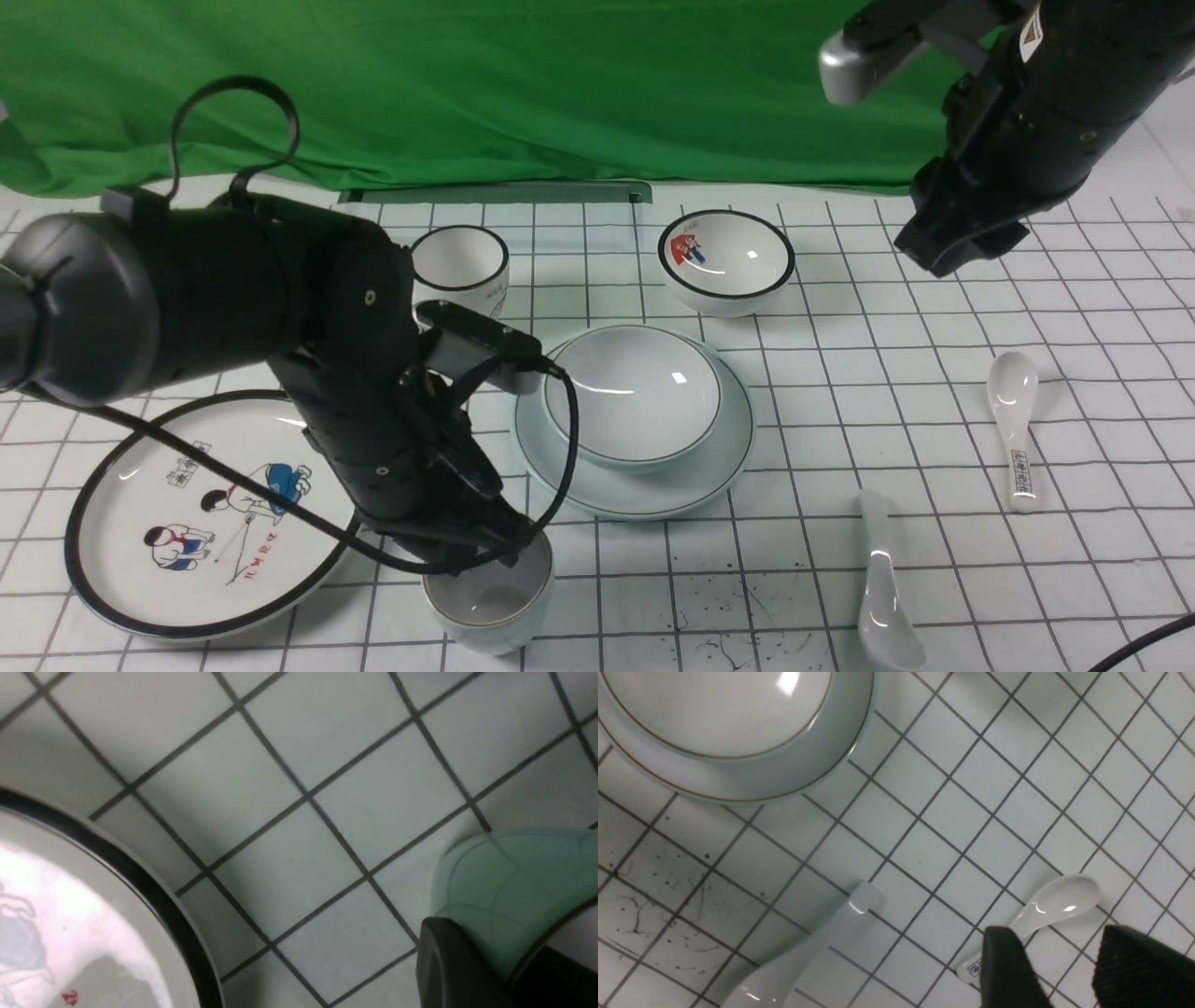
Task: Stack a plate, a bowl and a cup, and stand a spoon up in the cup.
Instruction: Use the left arm to grab a blue teacup, then use the left arm to put the blue teacup into the blue rice bowl in the middle, then use the right arm to grab a blue soup spoon
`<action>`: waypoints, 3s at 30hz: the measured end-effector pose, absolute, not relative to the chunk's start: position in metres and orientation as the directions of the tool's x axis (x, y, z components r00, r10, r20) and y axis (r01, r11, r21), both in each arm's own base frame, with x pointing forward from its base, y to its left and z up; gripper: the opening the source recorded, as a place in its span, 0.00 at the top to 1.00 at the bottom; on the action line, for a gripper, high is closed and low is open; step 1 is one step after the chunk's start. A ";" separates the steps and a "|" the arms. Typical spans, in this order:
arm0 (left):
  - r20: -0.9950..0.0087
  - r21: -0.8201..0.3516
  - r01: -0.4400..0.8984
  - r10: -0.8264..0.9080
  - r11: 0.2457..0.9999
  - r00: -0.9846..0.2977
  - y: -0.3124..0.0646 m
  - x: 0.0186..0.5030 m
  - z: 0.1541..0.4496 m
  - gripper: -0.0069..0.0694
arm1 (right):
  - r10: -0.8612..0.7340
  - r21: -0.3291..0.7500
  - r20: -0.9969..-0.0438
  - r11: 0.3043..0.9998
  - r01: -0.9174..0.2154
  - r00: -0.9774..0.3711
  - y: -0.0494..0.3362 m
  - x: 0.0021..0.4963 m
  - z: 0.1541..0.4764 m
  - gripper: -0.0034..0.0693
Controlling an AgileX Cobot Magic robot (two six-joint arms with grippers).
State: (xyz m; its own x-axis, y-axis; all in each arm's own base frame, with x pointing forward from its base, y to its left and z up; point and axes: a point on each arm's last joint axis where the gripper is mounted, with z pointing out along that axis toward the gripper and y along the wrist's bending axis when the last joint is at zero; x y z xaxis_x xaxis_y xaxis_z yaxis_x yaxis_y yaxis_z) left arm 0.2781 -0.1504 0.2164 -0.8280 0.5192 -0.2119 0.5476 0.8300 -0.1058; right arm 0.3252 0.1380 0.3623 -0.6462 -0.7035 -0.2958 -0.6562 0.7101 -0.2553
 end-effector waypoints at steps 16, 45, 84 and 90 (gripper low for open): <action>-0.443 -0.083 0.621 0.530 0.779 -0.724 -0.191 0.352 0.295 0.91 | -0.675 -0.301 -0.399 0.736 -0.607 -0.620 0.122 0.297 0.404 0.53; -0.438 0.007 0.607 0.548 0.794 -0.712 -0.209 0.407 0.298 0.35 | -0.440 -0.223 -0.263 0.894 -0.390 -0.859 0.068 0.300 0.316 0.53; -0.623 0.083 0.486 0.426 0.870 -0.656 -0.109 0.227 0.368 0.96 | -0.379 0.031 -0.320 0.912 -0.410 -0.868 0.130 0.294 0.160 0.71; -0.652 0.123 0.481 0.436 0.868 -0.621 -0.108 0.231 0.370 0.96 | -0.372 0.013 -0.503 0.899 -0.437 -0.780 0.133 0.302 0.216 0.70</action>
